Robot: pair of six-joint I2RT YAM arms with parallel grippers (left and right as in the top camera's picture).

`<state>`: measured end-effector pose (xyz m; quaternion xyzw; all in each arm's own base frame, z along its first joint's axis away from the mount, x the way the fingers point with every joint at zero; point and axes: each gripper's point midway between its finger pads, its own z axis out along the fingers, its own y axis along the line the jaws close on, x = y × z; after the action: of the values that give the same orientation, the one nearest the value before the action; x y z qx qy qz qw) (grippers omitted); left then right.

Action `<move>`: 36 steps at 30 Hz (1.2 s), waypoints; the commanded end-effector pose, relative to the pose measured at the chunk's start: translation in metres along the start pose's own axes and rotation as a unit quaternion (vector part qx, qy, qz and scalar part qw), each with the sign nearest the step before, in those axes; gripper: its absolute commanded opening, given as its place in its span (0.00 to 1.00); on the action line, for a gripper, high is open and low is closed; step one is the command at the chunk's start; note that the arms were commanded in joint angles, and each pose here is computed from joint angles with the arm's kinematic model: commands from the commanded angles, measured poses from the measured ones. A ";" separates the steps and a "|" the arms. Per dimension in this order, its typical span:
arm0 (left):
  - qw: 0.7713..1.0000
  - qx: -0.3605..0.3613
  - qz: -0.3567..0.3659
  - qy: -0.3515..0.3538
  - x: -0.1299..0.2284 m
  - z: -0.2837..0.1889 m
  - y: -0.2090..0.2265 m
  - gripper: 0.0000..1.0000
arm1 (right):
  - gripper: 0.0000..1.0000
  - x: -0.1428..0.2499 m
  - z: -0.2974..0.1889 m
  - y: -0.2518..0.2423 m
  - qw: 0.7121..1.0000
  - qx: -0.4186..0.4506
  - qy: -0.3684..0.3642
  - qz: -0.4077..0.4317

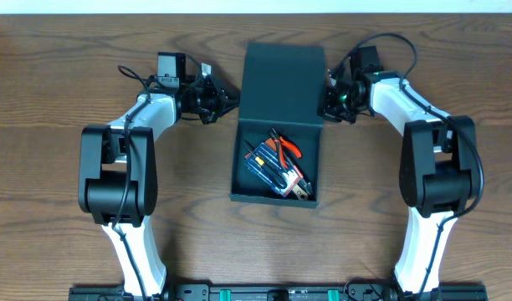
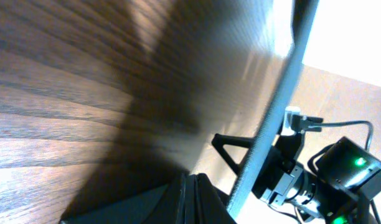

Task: Pack container
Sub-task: 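Grip the upright lid edges with both grippers, then fold the lid forward with both grippers to close the box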

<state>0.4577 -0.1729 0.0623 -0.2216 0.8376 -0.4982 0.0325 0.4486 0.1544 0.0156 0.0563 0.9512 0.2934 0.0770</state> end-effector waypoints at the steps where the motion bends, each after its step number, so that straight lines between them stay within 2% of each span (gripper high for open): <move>1: 0.998 0.036 0.036 0.043 0.015 0.002 -0.015 0.05 | 0.01 -0.013 -0.035 0.039 0.996 -0.027 -0.043 -0.068; 10: 0.994 0.055 0.083 0.047 0.019 -0.009 -0.029 0.05 | 0.01 -0.018 -0.082 0.073 0.987 -0.036 -0.091 -0.127; 17: 0.991 0.048 0.117 0.035 0.028 -0.035 -0.044 0.04 | 0.01 -0.002 -0.104 0.099 0.980 -0.041 -0.092 -0.169; 26: 0.984 -0.087 0.153 0.022 0.066 -0.076 -0.024 0.06 | 0.01 0.037 -0.119 0.125 0.977 -0.017 -0.071 -0.201; 36: 0.978 -0.137 0.150 0.047 0.095 -0.096 -0.012 0.06 | 0.01 0.095 -0.130 0.134 0.973 0.051 -0.021 -0.225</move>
<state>0.3516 -0.1397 0.1346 -0.0996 0.9140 -0.3926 0.0220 0.3513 0.2010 0.1695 -0.1286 0.9555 0.2251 0.1410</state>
